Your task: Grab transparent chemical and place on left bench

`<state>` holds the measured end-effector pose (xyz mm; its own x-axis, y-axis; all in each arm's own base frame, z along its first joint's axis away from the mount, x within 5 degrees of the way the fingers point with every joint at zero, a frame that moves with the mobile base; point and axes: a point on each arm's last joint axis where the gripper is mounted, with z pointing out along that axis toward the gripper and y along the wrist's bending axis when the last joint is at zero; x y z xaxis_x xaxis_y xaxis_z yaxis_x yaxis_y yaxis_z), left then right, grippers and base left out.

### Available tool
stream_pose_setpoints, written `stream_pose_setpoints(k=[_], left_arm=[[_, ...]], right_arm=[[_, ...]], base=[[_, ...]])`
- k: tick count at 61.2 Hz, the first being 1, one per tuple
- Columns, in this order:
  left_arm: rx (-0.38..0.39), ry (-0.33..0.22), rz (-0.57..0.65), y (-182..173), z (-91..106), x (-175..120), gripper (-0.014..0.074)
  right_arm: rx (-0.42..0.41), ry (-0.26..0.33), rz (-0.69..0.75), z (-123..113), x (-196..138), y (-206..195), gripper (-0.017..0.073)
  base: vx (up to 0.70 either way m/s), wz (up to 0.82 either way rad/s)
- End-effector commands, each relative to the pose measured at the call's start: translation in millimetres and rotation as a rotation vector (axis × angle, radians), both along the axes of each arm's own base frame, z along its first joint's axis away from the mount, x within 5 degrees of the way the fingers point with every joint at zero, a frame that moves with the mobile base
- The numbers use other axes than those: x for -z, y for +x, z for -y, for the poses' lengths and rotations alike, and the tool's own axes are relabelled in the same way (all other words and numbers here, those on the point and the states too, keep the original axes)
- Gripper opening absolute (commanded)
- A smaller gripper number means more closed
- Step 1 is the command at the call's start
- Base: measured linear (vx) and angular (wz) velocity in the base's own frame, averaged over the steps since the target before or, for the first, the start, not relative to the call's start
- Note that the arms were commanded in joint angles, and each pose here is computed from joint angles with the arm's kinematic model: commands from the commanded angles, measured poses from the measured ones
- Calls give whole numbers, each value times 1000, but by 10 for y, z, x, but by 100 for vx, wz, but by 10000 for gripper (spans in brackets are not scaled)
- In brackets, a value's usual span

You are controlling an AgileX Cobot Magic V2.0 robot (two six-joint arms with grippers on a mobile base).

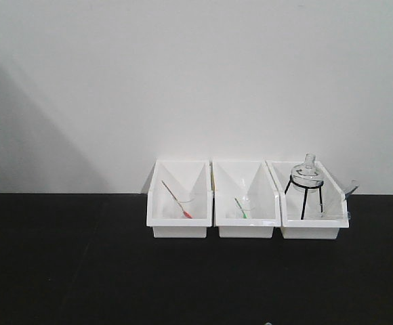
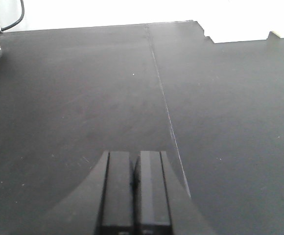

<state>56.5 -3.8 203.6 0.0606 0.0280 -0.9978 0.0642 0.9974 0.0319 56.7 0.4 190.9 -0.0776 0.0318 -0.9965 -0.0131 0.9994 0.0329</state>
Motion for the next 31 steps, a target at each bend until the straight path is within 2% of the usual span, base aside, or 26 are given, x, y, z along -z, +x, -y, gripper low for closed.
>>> stream_pose_setpoints(k=[1, 31], left_arm=[[1, -14, 81, -15, -2, -27, -3], [1, -14, 81, -15, -2, -27, -3]], right_arm=[[-6, -3, 80, -6, -44, -4, -8], [-6, -3, 80, -6, -44, -4, -8]], base=[[0, 0], [0, 0]])
